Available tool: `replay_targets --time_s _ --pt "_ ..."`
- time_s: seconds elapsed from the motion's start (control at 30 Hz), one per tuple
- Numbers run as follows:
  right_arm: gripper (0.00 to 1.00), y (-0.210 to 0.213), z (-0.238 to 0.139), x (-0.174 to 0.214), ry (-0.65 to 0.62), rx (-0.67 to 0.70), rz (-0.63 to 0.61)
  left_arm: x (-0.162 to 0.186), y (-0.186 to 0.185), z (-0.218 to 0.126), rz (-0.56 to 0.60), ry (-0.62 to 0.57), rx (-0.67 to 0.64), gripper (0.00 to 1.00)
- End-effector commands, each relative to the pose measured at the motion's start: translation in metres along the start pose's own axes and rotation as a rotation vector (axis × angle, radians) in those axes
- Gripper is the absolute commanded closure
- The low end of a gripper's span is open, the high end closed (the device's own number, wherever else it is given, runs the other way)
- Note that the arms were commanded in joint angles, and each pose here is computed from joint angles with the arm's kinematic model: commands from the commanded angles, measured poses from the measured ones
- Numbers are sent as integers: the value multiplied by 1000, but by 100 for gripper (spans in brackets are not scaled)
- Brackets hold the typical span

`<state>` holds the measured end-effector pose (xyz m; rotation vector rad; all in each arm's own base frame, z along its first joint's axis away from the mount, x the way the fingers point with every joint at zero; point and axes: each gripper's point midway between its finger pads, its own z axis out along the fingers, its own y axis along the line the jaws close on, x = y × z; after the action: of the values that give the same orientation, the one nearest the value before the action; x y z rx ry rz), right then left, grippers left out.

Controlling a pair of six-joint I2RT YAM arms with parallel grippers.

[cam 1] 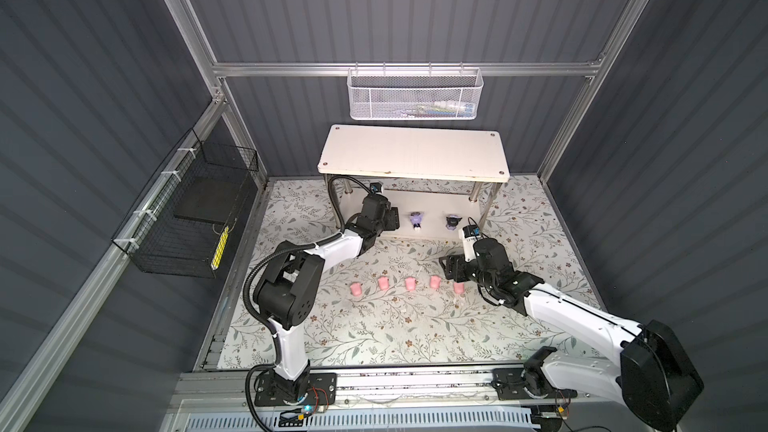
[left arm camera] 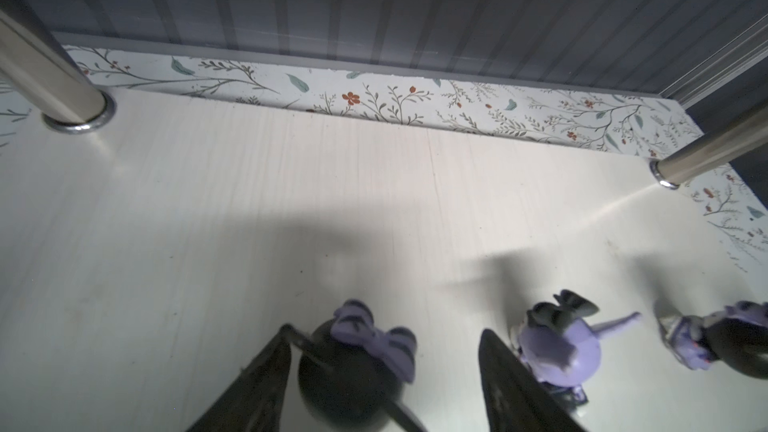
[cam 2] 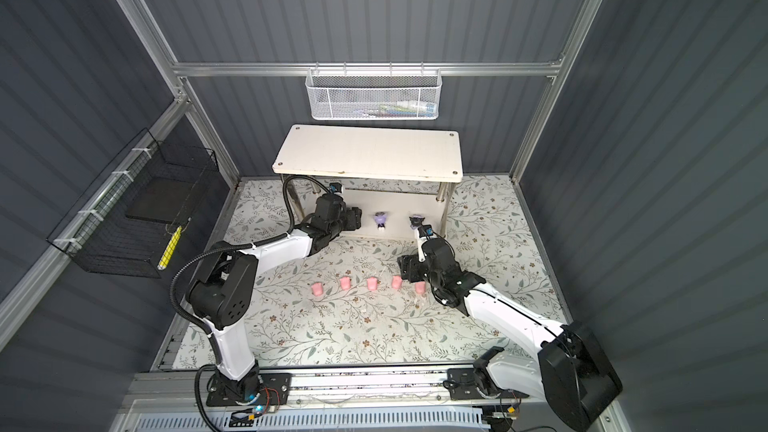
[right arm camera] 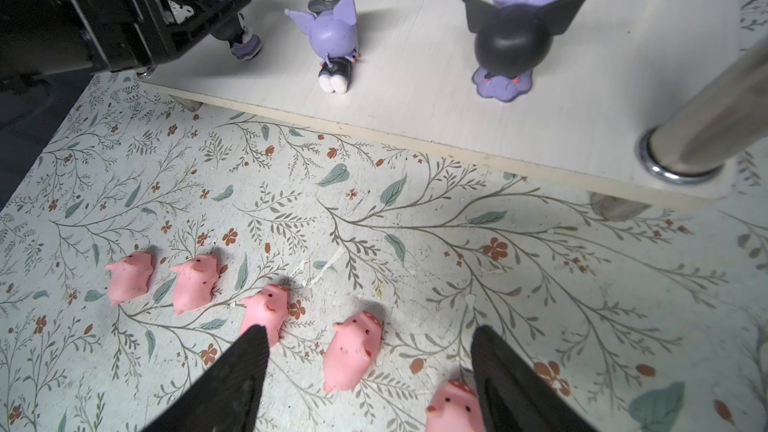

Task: Place and organize the plastic toys onto the shelf
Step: 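Open the left gripper to release the cow toy beside the bow toys, then draw the left gripper back from the shelf while the right gripper descends to a pig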

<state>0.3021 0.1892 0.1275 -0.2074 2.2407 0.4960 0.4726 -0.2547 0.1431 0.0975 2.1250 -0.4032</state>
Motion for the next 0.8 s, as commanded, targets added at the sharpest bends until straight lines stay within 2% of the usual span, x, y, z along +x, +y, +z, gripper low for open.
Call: replay_targets --time_s 0.0,0.33,0.63,0.77 --pt "21 2 1 -1 -6 -8 -3 -15 -5 -16 -9 -40 34 27" --pt "21 2 -1 0 -10 -12 4 -5 -3 -52 -38 -29 67 24" --pt "21 2 -10 -2 -12 -14 3 5 9 -111 -74 -44 68 24" --pt "21 3 -19 -2 -16 -23 12 14 25 -138 -81 -46 22 23"
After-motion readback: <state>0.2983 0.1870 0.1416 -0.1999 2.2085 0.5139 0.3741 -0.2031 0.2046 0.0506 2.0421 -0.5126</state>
